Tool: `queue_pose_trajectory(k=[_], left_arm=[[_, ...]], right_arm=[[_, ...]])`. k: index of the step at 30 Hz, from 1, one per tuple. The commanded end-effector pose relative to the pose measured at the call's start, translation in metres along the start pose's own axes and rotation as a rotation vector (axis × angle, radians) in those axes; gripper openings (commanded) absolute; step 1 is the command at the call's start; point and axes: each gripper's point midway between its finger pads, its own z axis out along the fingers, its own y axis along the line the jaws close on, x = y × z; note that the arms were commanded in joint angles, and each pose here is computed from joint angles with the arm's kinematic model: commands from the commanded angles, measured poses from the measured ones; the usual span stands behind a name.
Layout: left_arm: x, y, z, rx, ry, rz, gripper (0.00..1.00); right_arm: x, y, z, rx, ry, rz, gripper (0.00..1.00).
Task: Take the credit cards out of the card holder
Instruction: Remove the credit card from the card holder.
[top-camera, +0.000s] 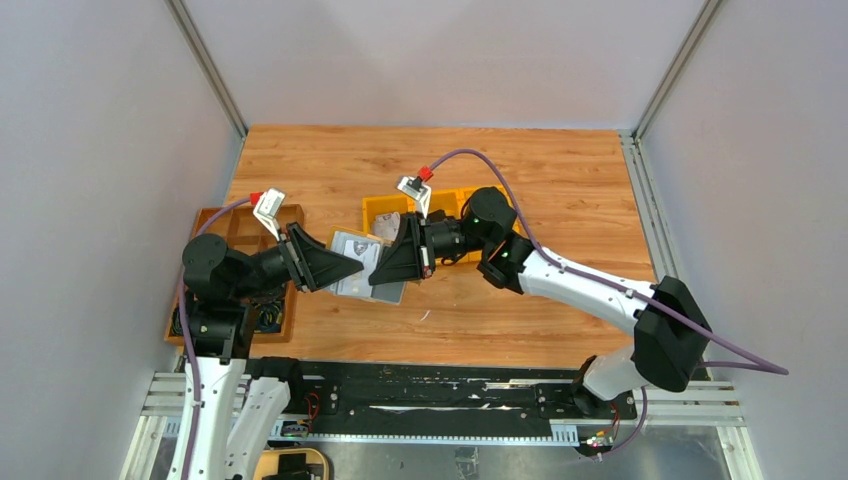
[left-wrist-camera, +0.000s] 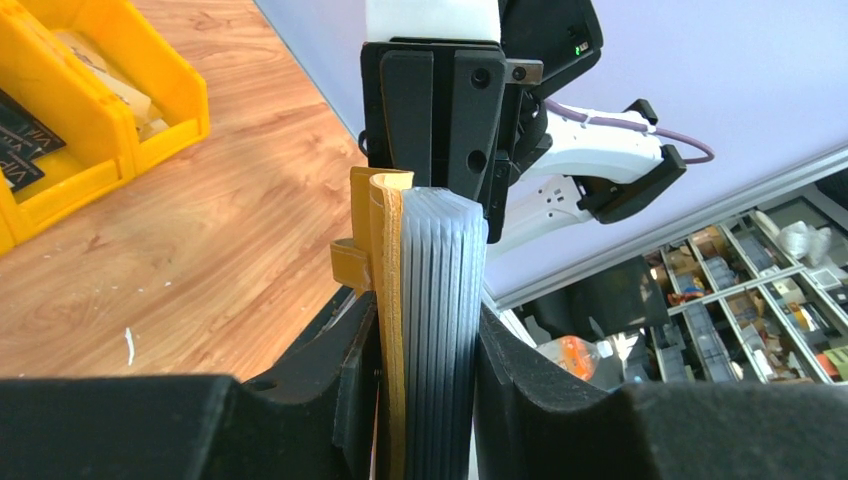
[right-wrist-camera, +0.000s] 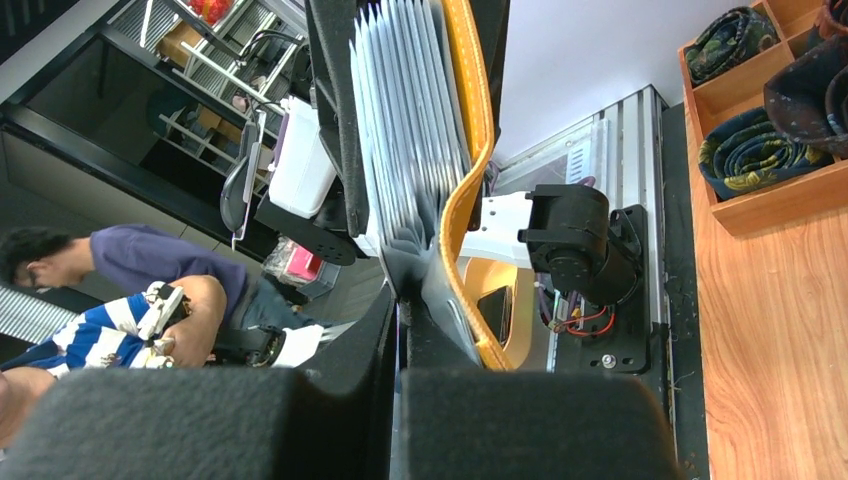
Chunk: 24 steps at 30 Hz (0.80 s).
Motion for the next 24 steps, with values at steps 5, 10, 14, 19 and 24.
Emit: queue_pose_trajectory(k=[5,10,14,19,24], left_arm=[[-0.006,-0.035,-0.004,0.092,0.009,0.077,0.28],[-0.009,-0.036,-0.004,0.078,-0.001,0.097,0.31],[-0.009,-0.031,-0.004,0.046,-0.009,0.118,0.32],[-0.012,-0.027,-0.005,0.014,-0.042,0.138,0.26],[-0.010,-0.027,-0.006,0.012,-0.039,0.140,0.26]], right_arm=[[0.005,-0.008,-0.010,0.033,-0.027,0.003,0.00],[0.008,-0.009,-0.013,0.039,-0.022,0.003,0.00],[0.006,-0.006,-0.013,0.034,-0.026,-0.004,0.00],[-0.011,0.001,-0.008,0.003,-0.055,-0.004,0.32],[-0.028,0.007,-0.003,-0.051,-0.087,0.003,0.38]])
